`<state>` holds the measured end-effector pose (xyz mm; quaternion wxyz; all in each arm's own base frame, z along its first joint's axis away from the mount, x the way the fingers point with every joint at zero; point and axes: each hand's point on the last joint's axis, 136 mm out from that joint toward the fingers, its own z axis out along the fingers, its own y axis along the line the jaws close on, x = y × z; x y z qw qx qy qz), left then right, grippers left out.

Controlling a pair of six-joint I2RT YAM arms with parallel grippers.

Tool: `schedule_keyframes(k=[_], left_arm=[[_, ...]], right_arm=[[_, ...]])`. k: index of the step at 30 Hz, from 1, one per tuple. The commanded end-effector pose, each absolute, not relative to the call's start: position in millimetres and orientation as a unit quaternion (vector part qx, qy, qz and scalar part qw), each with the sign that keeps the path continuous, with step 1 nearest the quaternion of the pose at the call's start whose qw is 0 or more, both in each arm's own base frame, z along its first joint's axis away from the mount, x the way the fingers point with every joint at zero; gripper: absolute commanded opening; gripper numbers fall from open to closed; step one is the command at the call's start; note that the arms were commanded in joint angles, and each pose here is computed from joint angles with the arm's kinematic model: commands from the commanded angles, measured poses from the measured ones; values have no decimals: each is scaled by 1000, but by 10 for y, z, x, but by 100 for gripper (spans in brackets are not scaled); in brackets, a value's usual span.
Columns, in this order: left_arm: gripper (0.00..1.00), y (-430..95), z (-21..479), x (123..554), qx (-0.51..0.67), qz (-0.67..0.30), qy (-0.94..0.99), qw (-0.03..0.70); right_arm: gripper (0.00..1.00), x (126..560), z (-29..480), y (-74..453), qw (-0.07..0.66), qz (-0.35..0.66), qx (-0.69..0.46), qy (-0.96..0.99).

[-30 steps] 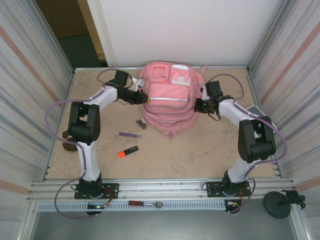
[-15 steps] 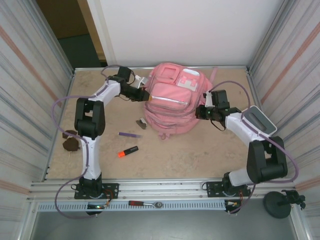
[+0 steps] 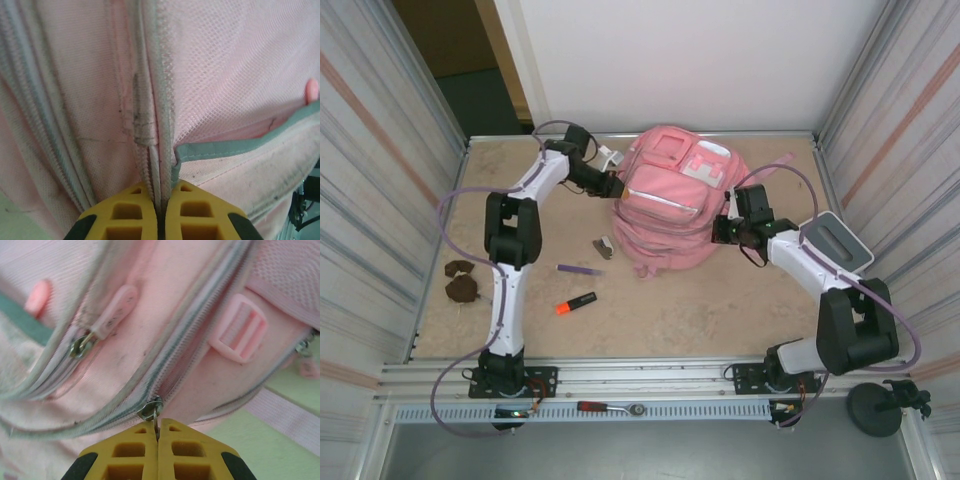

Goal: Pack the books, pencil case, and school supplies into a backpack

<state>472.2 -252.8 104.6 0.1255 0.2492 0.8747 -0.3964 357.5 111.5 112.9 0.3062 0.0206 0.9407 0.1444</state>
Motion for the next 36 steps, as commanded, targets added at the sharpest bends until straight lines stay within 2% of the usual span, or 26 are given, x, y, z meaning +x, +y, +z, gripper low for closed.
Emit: schedule_keyframes(k=[1, 6, 7, 9, 10, 12, 17, 21, 27, 31, 36], left_arm=[[0, -2150, 918, 4952, 266, -327, 893, 157], [0, -2140, 953, 5004, 261, -318, 897, 164], [3, -2144, 991, 5034, 256, -318, 897, 169], [30, -2150, 1135, 5107, 241, -322, 896, 187], [38, -2145, 1219, 5135, 232, -326, 895, 196], [49, -2077, 1435, 5199, 197, -323, 899, 220], [66, -1814, 1869, 5024, 91, -296, 906, 289], [72, -1868, 1839, 4457, 23, -323, 889, 323], [77, -2424, 1263, 3572, 3, -343, 901, 266], [77, -2712, 1087, 3376, 7, -343, 907, 243], [75, -2951, 1007, 3416, 23, -345, 909, 231]], right_arm=[[0, 3689, 923, 443, 284, 30, 100, 953], [0, 3802, 1086, 766, 306, 108, 56, 944], [0, 3778, 1126, 831, 310, 121, 48, 942], [0, 3709, 1210, 952, 318, 149, 38, 936], [0, 3682, 1251, 990, 322, 161, 37, 932], [0, 3622, 1340, 1092, 329, 192, 38, 924], [0, 3526, 1513, 1340, 341, 227, 31, 912], [0, 3511, 1575, 1515, 342, 244, 28, 907], [0, 3527, 1603, 1736, 342, 251, 12, 905], [0, 3512, 1575, 1827, 341, 257, 4, 904], [0, 3453, 1532, 1857, 336, 258, -5, 906]])
